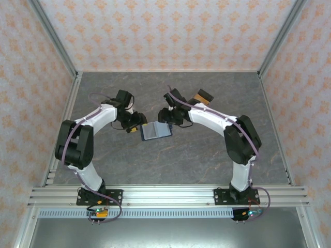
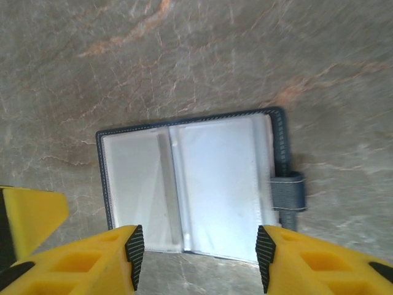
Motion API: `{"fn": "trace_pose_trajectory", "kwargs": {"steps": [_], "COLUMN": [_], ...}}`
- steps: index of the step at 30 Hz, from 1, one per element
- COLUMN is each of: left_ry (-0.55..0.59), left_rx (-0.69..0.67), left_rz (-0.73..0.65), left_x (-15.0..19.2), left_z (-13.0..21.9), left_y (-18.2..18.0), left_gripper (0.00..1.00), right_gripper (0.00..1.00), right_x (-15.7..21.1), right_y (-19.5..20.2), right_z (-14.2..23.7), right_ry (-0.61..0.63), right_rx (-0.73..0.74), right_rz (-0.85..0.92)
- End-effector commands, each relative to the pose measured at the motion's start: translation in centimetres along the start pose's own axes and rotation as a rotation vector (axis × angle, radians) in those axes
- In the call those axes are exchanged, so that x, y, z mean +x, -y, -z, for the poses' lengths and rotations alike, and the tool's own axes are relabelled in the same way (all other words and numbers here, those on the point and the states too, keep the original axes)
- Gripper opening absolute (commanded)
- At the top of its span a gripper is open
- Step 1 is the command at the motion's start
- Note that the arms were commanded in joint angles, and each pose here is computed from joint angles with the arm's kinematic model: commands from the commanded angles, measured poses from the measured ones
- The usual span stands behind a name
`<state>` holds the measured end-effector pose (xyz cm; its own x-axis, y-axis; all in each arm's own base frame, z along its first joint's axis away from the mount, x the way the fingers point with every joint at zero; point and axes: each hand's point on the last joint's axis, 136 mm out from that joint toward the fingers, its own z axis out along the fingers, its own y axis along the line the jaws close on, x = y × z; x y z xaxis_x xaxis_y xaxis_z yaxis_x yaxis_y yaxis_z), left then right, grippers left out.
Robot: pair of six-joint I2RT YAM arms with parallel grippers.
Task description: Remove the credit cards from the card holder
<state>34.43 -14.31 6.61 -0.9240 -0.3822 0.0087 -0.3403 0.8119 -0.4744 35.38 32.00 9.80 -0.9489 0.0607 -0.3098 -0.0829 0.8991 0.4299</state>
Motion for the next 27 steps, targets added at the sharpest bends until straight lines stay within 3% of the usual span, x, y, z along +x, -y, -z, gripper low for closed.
{"fn": "trace_pose_trajectory", "kwargs": {"steps": [1, 11, 17, 27], "left_ry": [-0.013, -0.044, -0.066, -0.091], "left_rx": [0.026, -0.006, 0.001, 0.021], "left_rz": [-0.013, -0.002, -0.013, -0.021], "left_x": [-0.1, 0.3, 0.4, 0.6], "left_z": [-0.7, -2.9, -3.7, -4.5], "left_y": [1.1, 0.7, 1.0, 1.4], "left_gripper": [0.51, 0.45, 0.36, 0.36], "right_gripper": [0.52, 0.51, 0.5, 0.47], "right_x": [0.6, 1.7, 2.4, 3.6], "right_y": [0.7, 2.4, 3.0, 3.8], "right_z": [-2.0, -4.0, -4.9, -6.2], "right_ry": [-0.018, -0.066, -0.097, -0.153], "right_rx": [0.014, 0.082, 0.098, 0.126], "right_rz": [-0.101, -0.111, -0.118, -0.127]}}
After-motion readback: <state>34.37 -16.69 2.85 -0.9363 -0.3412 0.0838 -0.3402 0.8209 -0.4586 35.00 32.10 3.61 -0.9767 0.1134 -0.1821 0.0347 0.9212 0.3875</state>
